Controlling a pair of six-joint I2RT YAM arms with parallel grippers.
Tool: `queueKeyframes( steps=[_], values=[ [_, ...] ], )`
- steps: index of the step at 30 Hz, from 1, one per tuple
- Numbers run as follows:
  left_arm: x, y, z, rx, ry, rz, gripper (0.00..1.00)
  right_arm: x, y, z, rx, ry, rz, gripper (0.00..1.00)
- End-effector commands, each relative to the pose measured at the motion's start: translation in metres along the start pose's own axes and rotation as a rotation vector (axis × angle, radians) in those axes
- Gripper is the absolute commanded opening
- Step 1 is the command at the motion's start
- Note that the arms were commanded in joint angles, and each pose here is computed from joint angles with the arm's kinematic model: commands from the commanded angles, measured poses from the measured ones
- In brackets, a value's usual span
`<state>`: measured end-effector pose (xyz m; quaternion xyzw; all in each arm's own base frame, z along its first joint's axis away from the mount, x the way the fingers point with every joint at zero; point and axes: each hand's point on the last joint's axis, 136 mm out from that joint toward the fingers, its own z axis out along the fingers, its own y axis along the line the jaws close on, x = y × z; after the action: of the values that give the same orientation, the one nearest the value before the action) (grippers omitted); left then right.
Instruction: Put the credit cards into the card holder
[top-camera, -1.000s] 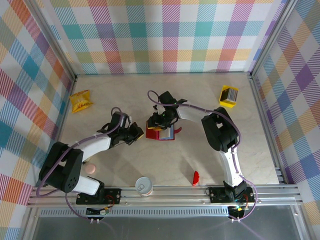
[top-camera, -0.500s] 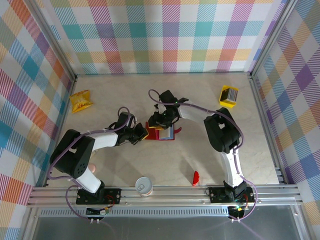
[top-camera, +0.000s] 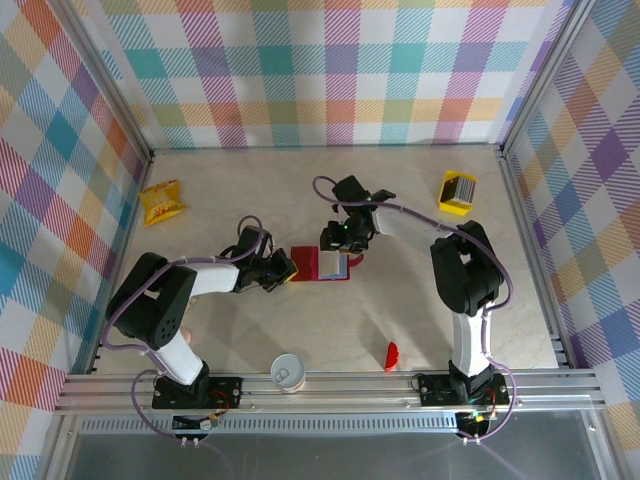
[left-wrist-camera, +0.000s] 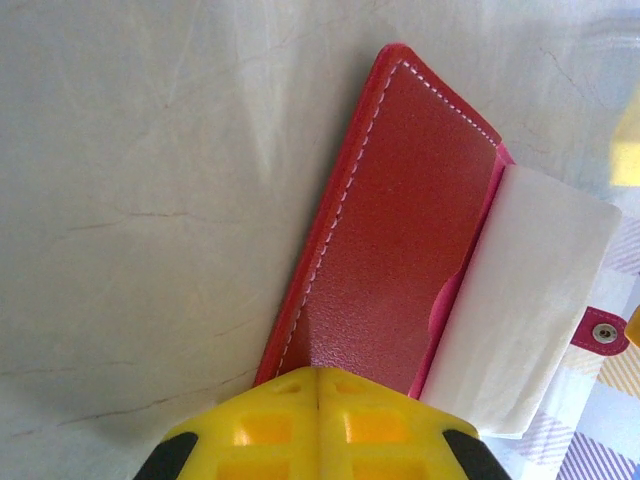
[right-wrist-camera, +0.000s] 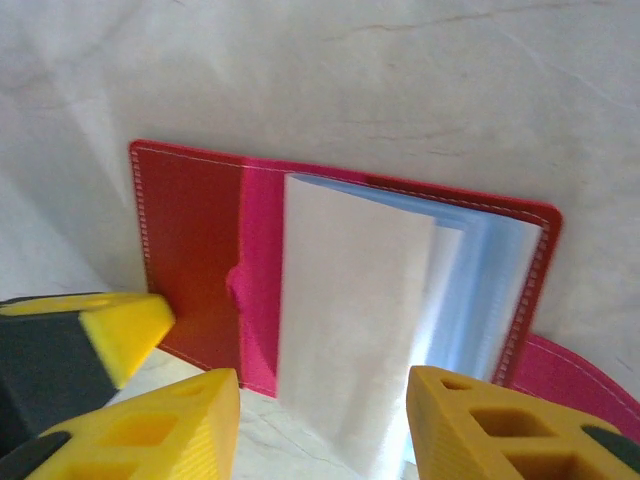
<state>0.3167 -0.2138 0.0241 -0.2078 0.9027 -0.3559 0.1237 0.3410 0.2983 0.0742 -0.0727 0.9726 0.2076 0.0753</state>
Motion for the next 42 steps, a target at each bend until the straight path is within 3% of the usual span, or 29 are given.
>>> queueKeyframes(
  steps=[1, 26, 42],
  values=[
    [0.000, 0.000, 0.006, -0.012, 0.004, 0.027, 0.00, 0.010, -0.016, 0.005, 0.075, 0.036, 0.001, 0.48],
    [0.002, 0.005, 0.010, -0.027, 0.021, 0.025, 0.00, 0.020, -0.015, 0.038, 0.019, 0.113, 0.016, 0.55],
    [0.002, 0.004, 0.011, -0.025, 0.025, 0.028, 0.00, 0.010, 0.024, 0.031, -0.186, 0.103, 0.001, 0.52]
  ],
)
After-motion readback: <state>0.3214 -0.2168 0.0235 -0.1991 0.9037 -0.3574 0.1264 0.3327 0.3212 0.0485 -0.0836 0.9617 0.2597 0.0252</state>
